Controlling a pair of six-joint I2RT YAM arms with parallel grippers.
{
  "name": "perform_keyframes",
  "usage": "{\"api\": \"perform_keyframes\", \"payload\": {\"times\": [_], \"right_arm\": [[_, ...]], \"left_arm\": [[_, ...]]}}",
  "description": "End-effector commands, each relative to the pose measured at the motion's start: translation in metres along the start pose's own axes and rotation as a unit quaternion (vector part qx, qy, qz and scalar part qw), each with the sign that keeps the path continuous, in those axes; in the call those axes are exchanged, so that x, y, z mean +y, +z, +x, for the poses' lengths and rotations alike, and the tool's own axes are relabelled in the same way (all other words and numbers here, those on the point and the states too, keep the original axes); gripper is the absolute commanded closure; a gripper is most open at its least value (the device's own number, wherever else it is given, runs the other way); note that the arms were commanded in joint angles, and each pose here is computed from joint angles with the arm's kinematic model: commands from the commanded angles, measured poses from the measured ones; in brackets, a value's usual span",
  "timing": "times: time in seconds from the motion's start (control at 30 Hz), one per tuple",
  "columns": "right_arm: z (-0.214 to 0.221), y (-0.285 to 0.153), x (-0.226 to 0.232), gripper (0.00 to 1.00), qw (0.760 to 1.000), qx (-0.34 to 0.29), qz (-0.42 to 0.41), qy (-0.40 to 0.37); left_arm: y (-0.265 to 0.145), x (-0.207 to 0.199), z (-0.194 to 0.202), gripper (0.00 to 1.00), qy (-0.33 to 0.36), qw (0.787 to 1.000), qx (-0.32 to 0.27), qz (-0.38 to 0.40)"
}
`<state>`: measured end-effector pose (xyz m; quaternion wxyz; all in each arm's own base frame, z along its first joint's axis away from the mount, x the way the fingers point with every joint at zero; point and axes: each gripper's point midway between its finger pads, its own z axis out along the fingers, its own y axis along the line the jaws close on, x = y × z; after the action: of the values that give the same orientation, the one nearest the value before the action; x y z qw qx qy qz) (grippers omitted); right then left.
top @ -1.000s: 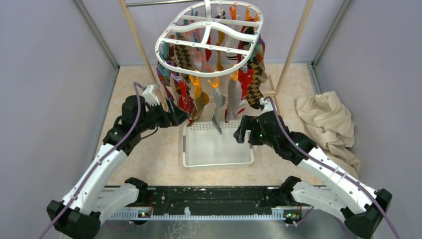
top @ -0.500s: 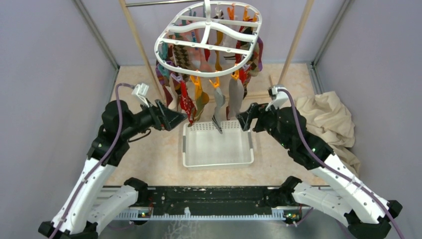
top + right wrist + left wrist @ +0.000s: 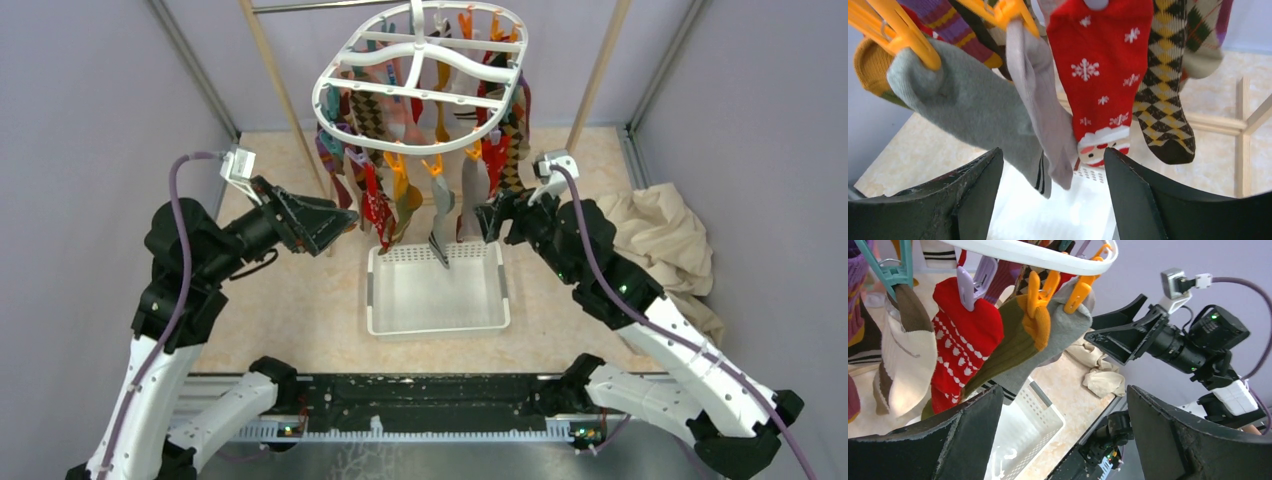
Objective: Remove the socks clipped to the hanger
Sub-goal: Remove the sock from the hanger.
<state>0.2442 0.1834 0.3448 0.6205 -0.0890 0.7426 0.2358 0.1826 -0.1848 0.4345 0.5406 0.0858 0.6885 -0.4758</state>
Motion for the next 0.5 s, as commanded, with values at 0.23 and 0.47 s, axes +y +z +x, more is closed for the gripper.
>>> {"api": "perform_keyframes", "payload": {"times": [0.23, 0.47], "right_arm": [[-0.090, -0.008, 0.017, 0.27, 0.996, -0.081, -0.013, -0.030], [-0.108, 0.000, 0.031, 0.34, 0.992, -0.104, -0.039, -0.062]], "left_arm": [[0.028, 0.019, -0.008, 0.01, 0.001, 0.999, 0.021, -0.041], [0.040, 0.017, -0.002, 0.01, -0.002, 0.999, 0.029, -0.041]]}}
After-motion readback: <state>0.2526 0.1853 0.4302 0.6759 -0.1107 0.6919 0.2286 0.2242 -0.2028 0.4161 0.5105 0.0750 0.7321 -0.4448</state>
